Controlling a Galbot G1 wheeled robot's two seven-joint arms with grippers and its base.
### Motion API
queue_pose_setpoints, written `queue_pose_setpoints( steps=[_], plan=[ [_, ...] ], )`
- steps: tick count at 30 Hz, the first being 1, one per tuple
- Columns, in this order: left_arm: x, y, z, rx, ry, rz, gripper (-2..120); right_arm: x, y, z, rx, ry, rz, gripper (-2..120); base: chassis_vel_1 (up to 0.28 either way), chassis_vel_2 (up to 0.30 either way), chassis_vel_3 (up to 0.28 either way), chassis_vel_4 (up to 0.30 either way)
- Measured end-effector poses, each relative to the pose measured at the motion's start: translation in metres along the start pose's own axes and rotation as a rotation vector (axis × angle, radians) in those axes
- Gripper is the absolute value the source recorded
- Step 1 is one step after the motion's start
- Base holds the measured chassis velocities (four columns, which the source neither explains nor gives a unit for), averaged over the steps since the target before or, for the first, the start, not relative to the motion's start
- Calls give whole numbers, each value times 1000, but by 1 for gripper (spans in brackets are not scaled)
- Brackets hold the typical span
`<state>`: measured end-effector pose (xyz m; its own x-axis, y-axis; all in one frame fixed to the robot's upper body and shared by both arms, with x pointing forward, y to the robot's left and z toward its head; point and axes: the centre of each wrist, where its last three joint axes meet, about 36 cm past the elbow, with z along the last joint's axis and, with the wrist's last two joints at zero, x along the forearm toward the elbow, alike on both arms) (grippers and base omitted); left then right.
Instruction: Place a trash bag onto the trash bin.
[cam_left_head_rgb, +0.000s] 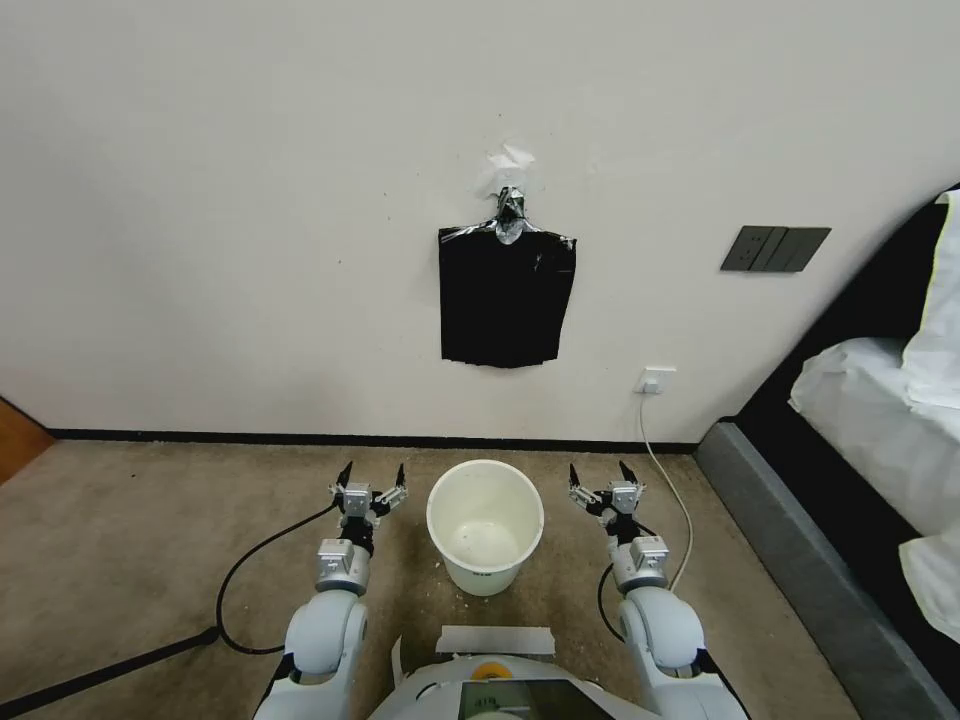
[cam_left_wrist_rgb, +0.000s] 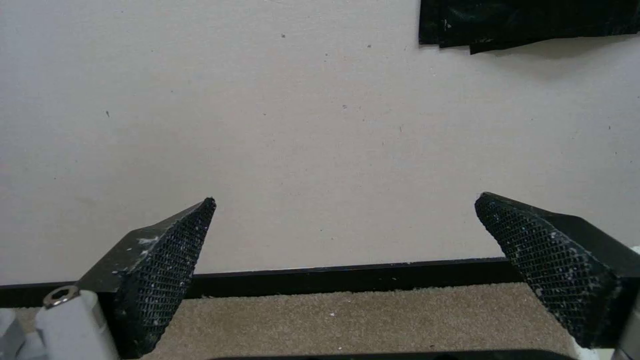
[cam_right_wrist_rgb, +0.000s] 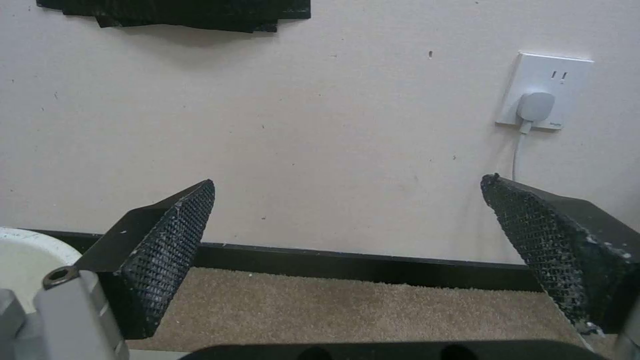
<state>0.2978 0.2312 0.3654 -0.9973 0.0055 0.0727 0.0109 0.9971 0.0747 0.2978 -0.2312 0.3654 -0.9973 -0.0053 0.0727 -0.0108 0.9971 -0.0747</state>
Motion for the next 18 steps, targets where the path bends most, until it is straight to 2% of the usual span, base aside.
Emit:
queue_pose_setpoints(
  steps=[18],
  plan=[
    [0,0,0,0,0,0,100,0,0,0,0,0,0,100,0,0,0,0]
  ],
)
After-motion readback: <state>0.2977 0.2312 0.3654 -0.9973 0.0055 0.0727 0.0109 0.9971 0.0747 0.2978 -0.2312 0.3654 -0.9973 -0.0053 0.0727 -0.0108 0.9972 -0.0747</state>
